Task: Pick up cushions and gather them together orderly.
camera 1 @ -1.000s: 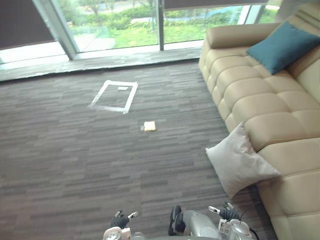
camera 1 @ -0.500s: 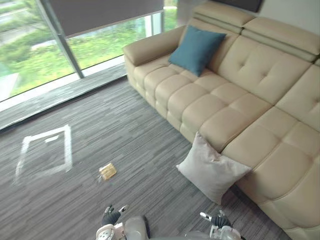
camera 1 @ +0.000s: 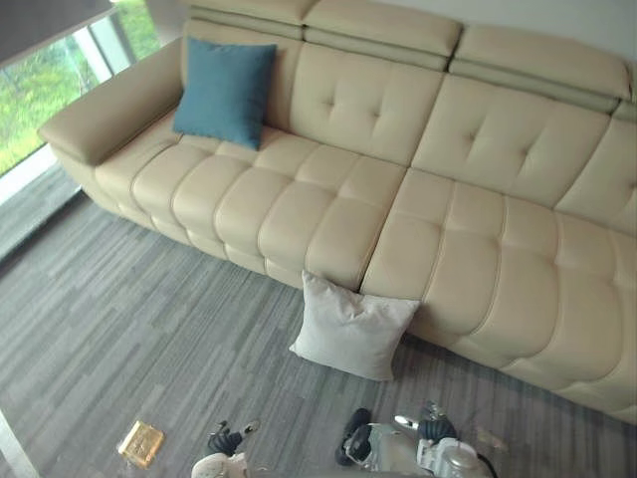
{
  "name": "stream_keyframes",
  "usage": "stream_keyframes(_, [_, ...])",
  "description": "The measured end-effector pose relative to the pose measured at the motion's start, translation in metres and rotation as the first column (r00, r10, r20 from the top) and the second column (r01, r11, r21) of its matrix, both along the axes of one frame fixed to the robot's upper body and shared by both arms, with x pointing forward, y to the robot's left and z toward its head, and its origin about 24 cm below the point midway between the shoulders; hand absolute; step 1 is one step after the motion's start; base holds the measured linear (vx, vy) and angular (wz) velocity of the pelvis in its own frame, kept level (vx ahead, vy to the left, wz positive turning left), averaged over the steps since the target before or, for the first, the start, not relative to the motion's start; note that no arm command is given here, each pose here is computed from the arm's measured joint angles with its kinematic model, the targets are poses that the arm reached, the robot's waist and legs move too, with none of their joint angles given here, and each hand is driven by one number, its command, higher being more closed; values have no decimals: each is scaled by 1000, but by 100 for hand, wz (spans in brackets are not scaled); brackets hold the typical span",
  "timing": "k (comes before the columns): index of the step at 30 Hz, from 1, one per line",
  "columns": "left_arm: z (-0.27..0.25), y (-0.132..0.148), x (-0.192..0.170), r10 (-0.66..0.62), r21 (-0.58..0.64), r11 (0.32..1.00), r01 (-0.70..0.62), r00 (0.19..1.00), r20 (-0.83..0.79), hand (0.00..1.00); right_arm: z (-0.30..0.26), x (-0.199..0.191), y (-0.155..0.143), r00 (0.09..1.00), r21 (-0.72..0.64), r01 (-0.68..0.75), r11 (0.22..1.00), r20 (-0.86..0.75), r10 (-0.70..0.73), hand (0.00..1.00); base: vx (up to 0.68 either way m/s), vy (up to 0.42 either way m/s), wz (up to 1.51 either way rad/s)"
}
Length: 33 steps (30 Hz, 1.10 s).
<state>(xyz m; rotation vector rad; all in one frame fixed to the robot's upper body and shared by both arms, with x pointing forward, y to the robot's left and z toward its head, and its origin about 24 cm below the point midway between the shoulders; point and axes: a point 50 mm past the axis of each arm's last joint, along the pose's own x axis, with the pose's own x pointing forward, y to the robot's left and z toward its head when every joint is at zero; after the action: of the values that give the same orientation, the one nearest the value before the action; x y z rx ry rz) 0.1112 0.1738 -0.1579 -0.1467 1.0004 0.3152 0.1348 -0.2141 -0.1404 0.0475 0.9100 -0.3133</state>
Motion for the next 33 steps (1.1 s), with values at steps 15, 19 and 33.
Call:
stream_keyframes(15, [6,20,-4,70,43,996,-72,997,42,0,-10,-23,17,997,58,65,996,-55,-62,0,133,58,-52])
stream_keyframes(19, [6,28,-8,92,60,994,-94,995,34,0,-13,-29,27,995,81,79,994,-74,-73,0,129,87,-40])
stream_keyframes(33, [14,19,23,22,72,997,-29,995,101,0,0,3,14,994,21,108,994,13,-109,0,8,-15,-24])
